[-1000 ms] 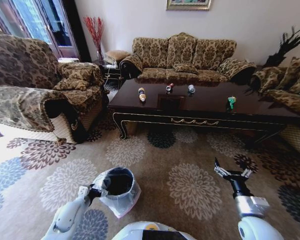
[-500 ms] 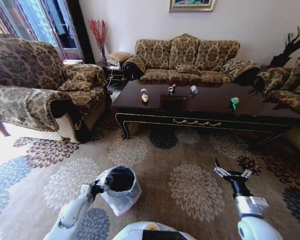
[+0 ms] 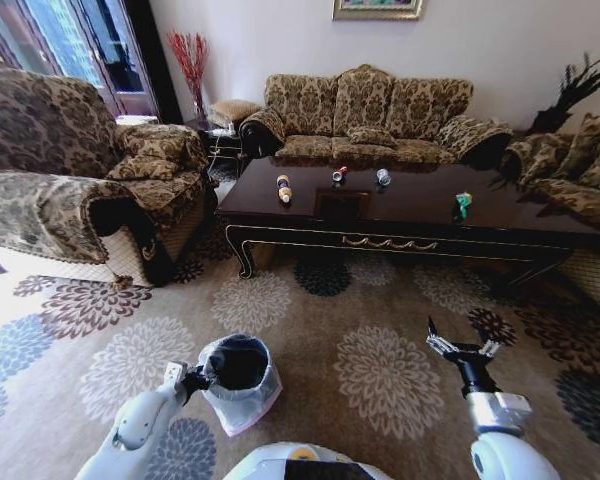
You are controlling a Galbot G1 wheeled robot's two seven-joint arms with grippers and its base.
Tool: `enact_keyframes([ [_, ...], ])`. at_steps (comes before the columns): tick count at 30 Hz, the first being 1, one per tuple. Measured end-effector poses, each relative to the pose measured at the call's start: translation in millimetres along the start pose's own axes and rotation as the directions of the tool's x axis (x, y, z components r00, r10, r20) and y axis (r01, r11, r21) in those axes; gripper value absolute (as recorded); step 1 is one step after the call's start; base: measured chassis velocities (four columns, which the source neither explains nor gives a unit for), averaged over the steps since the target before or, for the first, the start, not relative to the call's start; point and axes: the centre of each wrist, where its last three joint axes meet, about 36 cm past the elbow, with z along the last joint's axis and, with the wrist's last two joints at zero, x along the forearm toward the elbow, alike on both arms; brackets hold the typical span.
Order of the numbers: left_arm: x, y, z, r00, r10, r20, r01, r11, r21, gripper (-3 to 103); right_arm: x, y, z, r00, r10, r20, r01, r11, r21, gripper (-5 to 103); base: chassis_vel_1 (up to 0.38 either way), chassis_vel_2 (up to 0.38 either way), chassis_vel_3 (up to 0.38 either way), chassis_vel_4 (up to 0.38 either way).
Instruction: Move to the front of the table and place the trash on the table into the trash bin.
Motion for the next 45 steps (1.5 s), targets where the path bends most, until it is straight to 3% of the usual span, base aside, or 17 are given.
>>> enact_keyframes([
  [1, -2, 0.7, 0, 1.0, 0.001, -0.006, -0.002, 1.0, -0.004, 70, 0, 0, 1, 1.0, 0.001, 0.0, -0.001, 1.0, -0.001, 100, 0.0, 0.0, 0.0, 0.0],
  [3, -3, 1.0, 0, 1.0, 0.003, -0.01, -0.003, 1.0, -0.006, 70, 0, 0, 1, 1.0, 0.001, -0.001, -0.001, 1.0, -0.001, 100, 0.0, 0.0, 0.0, 0.0],
  [5, -7, 0.4, 2, 1.0, 0.009, -0.022, -0.01, 1.0, -0.015, 89, 1, -1, 2, 1.0, 0.003, -0.001, -0.003, 1.0, 0.0, 100, 0.0, 0.0, 0.0, 0.0],
  [8, -8, -0.3, 2, 1.0, 0.013, -0.021, -0.014, 1.0, -0.019, 89, 1, -1, 3, 1.0, 0.006, 0.0, -0.006, 1.0, 0.001, 100, 0.0, 0.0, 0.0, 0.0],
  [14, -7, -0.3, 0, 1.0, 0.029, -0.008, -0.029, 1.0, -0.012, 68, 3, -1, 2, 1.0, 0.012, 0.0, -0.012, 1.0, 0.005, 100, 0.0, 0.0, 0.0, 0.0],
  [20, -12, 3.0, 6, 0.999, 0.039, -0.013, -0.039, 0.999, 0.003, 56, 2, 2, -4, 1.0, 0.02, 0.002, -0.02, 1.0, 0.005, 100, 0.0, 0.0, 0.0, 0.0],
  [23, -16, 2.2, 8, 0.999, 0.047, -0.011, -0.047, 0.999, 0.014, 44, 2, 2, -4, 1.0, 0.028, -0.002, -0.028, 1.0, 0.004, 100, 0.0, 0.0, 0.0, 0.0],
  [25, -16, 1.8, 8, 0.999, 0.05, -0.01, -0.05, 0.999, 0.017, 44, 2, 1, -4, 1.0, 0.03, -0.002, -0.03, 1.0, 0.005, 100, 0.0, 0.0, 0.0, 0.0],
  [27, -19, -1.9, 7, 0.998, 0.065, -0.007, -0.065, 0.998, 0.022, 34, 3, -2, -3, 0.999, 0.043, -0.004, -0.043, 0.999, 0.008, 100, 0.0, 0.0, 0.0, 0.0],
  [34, -23, -10.7, 4, 0.996, 0.088, -0.003, -0.088, 0.996, 0.012, 24, 6, -4, -3, 0.998, 0.064, -0.003, -0.064, 0.998, 0.002, 100, 0.0, 0.0, 0.0, 0.0],
  [36, -23, -15.0, 2, 0.995, 0.099, 0.005, -0.099, 0.995, 0.011, 14, 6, -3, -5, 0.998, 0.067, 0.002, -0.067, 0.998, -0.001, 100, 0.0, 0.0, 0.0, 0.0],
  [38, -22, -16.3, 1, 0.995, 0.099, 0.008, -0.099, 0.995, 0.013, 14, 6, -3, -5, 0.998, 0.067, 0.003, -0.067, 0.998, -0.002, 100, 0.0, 0.0, 0.0, 0.0],
  [41, -20, -24.4, 0, 0.996, 0.076, 0.035, -0.078, 0.996, 0.037, 3, 5, -3, -7, 0.998, 0.069, 0.011, -0.068, 0.998, -0.011, 100, 0.0, 0.0, 0.0, 0.0],
  [45, -13, -31.2, -3, 0.996, 0.06, 0.061, -0.063, 0.997, 0.046, 1, 2, -4, -8, 0.997, 0.069, 0.018, -0.069, 0.997, -0.019, 100, 0.0, 0.0, 0.0, 0.0],
])
